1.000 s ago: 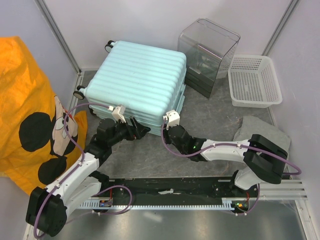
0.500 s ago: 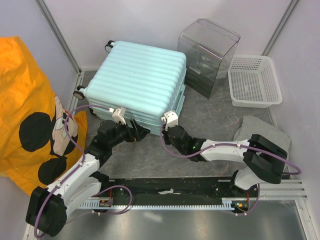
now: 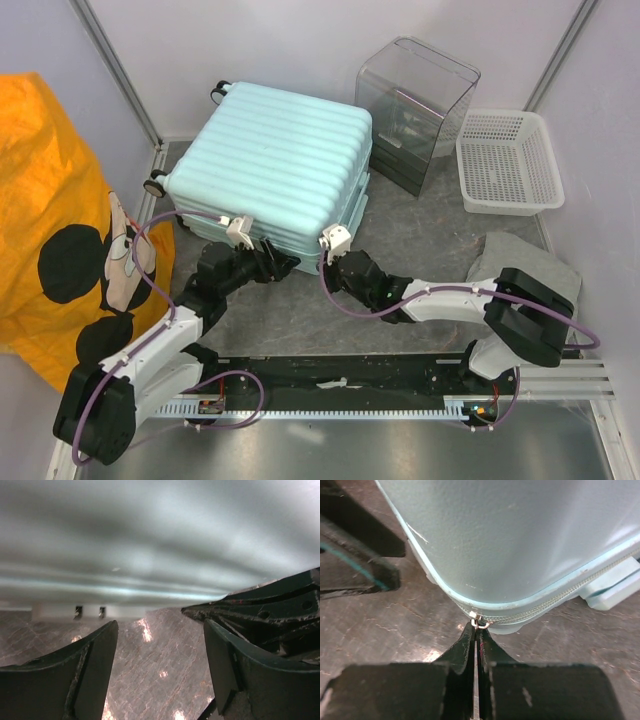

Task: Open, take out, and arrange the luggage
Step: Unzip the luggage at the center of the board.

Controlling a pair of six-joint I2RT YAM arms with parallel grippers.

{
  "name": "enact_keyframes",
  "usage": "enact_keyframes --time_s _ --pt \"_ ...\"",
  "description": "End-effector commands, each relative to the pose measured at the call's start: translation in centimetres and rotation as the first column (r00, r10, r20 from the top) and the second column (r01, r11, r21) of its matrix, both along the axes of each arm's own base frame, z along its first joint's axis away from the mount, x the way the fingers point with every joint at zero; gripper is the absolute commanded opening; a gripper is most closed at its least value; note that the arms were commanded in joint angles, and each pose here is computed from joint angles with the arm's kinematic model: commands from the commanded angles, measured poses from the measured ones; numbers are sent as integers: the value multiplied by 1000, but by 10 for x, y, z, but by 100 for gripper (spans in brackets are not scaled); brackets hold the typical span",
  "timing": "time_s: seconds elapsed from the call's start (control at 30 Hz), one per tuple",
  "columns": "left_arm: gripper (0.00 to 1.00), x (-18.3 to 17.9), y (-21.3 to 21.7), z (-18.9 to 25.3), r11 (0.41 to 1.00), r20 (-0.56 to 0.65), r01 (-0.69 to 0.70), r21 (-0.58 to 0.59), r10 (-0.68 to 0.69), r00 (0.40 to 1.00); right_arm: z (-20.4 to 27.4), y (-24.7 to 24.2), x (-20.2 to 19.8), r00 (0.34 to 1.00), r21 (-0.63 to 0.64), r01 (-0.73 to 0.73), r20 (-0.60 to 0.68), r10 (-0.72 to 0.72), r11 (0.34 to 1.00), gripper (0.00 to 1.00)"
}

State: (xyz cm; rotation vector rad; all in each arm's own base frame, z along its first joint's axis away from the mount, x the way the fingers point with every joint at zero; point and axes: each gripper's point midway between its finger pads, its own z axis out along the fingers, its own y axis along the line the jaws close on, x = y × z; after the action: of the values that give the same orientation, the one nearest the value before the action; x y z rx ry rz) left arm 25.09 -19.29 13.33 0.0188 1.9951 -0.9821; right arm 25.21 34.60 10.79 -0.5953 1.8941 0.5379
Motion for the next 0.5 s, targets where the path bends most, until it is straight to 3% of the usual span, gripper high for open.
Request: enact_keyframes --time_s 0.0,0.27,0.47 --pt "70 6 -4 14 999 119 34 1 -34 992 41 52 -21 984 163 -175 56 168 971 0" --pt "59 9 -6 5 999 139 42 9 -42 989 43 70 -36 976 189 -220 42 216 957 0" --pt "56 14 -14 4 998 139 64 -21 -60 988 41 81 -49 968 204 -252 27 251 946 0"
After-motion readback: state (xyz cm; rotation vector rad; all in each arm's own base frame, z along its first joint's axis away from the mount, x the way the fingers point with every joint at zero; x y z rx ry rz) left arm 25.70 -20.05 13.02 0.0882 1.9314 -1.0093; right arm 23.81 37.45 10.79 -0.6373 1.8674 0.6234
